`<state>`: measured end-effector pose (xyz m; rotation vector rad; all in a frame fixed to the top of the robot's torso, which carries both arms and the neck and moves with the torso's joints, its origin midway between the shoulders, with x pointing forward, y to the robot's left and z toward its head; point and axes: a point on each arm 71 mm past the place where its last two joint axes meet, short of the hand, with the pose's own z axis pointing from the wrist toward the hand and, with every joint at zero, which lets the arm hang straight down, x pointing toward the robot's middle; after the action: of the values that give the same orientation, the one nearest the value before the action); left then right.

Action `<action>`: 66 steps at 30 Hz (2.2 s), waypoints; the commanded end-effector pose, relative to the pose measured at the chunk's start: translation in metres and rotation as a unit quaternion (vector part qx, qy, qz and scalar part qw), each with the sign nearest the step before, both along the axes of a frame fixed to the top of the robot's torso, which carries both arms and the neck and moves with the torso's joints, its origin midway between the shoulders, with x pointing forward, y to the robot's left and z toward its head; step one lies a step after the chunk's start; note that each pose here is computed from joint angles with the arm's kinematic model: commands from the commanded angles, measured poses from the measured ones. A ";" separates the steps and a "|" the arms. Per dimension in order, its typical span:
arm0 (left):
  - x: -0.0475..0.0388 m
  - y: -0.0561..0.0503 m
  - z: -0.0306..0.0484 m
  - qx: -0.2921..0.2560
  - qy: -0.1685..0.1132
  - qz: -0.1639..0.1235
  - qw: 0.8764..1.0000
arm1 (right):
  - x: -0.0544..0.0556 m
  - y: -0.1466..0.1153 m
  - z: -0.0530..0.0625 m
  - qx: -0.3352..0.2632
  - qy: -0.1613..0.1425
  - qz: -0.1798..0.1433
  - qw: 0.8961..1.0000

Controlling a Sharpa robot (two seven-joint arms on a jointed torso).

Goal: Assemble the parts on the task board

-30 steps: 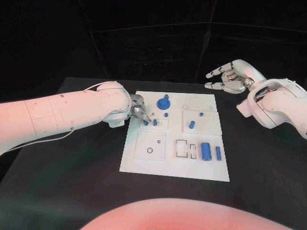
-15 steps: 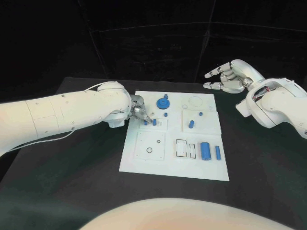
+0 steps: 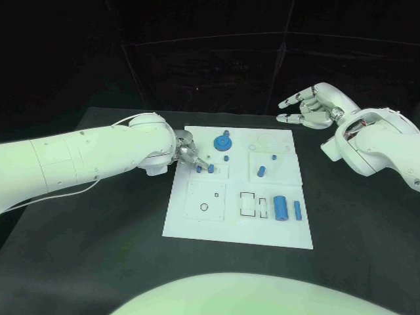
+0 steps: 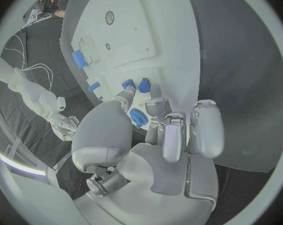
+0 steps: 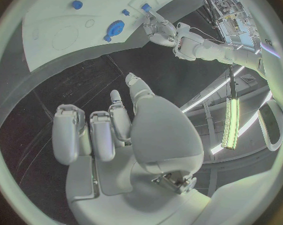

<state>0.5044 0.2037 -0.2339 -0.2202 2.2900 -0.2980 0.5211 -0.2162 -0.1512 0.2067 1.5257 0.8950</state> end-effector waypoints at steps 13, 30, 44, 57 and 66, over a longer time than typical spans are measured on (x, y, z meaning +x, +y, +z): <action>0.0086 -0.001 0.0259 -0.174 -0.098 0.021 0.980 | 0.000 0.000 0.001 0.000 0.000 0.004 1.000; 0.0248 -0.064 0.0367 -0.142 -0.228 -0.204 0.941 | 0.001 0.003 0.000 0.000 0.002 0.007 1.000; 0.0274 -0.082 0.0130 -0.057 -0.211 -0.264 0.939 | 0.001 0.006 0.000 0.000 0.003 0.011 1.000; 0.0294 -0.080 0.0035 -0.039 -0.190 -0.261 0.946 | 0.001 0.007 0.000 0.001 0.003 0.013 1.000; 0.0317 -0.080 -0.0011 -0.032 -0.184 -0.257 0.948 | 0.001 0.008 0.000 0.001 0.003 0.014 1.000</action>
<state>0.5360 0.1238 -0.2340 0.3664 1.9177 -0.6398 0.5226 -0.2091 -0.1526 0.1982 1.5371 0.9077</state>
